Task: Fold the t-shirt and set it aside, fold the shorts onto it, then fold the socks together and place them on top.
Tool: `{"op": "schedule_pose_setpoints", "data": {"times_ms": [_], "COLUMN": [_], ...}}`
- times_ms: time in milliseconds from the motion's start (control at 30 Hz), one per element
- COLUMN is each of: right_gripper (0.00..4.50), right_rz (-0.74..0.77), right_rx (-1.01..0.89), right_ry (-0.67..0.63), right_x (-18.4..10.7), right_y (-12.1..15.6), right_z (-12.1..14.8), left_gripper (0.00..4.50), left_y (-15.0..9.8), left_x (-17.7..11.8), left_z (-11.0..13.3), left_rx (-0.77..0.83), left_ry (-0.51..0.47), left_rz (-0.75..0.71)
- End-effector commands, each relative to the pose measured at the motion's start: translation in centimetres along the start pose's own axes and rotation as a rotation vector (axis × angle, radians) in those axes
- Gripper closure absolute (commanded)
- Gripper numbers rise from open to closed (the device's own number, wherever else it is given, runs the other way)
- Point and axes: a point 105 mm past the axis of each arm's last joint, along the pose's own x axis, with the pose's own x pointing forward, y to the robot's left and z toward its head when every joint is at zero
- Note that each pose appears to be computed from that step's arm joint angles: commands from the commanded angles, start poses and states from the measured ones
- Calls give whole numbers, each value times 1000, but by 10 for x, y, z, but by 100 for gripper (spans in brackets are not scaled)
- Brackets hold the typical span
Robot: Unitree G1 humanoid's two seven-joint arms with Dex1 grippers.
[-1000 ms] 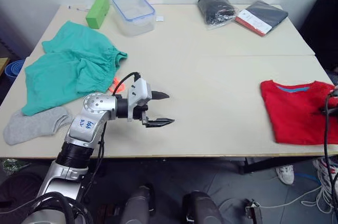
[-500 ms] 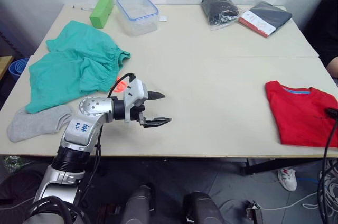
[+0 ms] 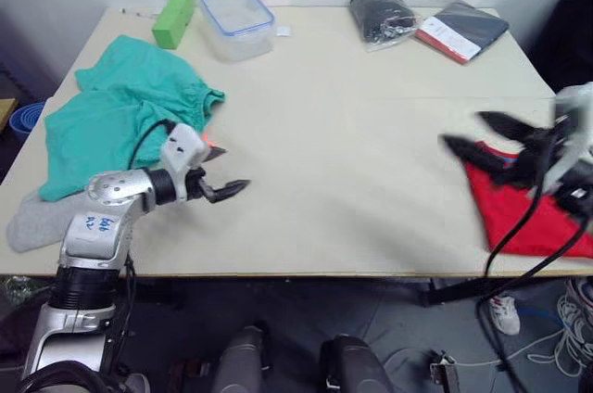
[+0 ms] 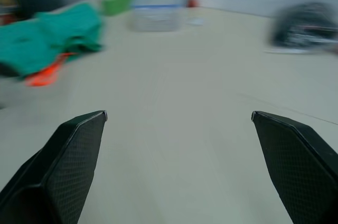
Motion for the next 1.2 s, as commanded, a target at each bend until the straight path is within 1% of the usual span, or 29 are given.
{"op": "schedule_pose_setpoints", "data": {"times_ms": [33, 100, 233, 300, 433, 533, 667, 767, 833, 867, 933, 1033, 1200], "right_gripper": [1, 1, 1, 1, 1, 0, 0, 0, 0, 0, 0, 0, 0], "right_rz": [265, 315, 343, 355, 354, 339, 324, 310, 301, 298, 293, 288, 278], "right_rx": [-30, -67, -83, -74, -71, -75, -79, -87, -89, -89, -89, -93, -115], "right_ry": [17, 34, 57, 57, 58, 59, 55, 57, 53, 51, 51, 61, 101], "right_x": [15, 20, 24, 25, 25, 26, 26, 26, 27, 27, 27, 26, 22], "right_y": [58, 70, 76, 77, 79, 80, 80, 79, 79, 79, 80, 81, 78], "right_z": [-1, -5, -11, -12, -16, -18, -19, -20, -20, -20, -21, -25, -34], "left_gripper": [0, 0, 0, 0, 0, 60, 179, 278, 337, 375, 439, 445, 445], "left_y": [53, 59, 70, 71, 70, 71, 73, 74, 75, 75, 69, 45, -15], "left_x": [-21, -21, -12, -4, 9, 15, 19, 22, 24, 25, 29, 36, 46], "left_z": [-13, -21, -33, -37, -39, -39, -38, -36, -30, -27, -22, -12, 15], "left_rx": [153, 244, 421, 447, 452, 451, 449, 436, 419, 407, 400, 376, 365], "left_ry": [125, 183, 280, 291, 277, 268, 265, 257, 235, 222, 195, 139, 30], "left_rz": [254, 244, 227, 211, 197, 197, 185, 174, 167, 161, 121, -4, -242]}}
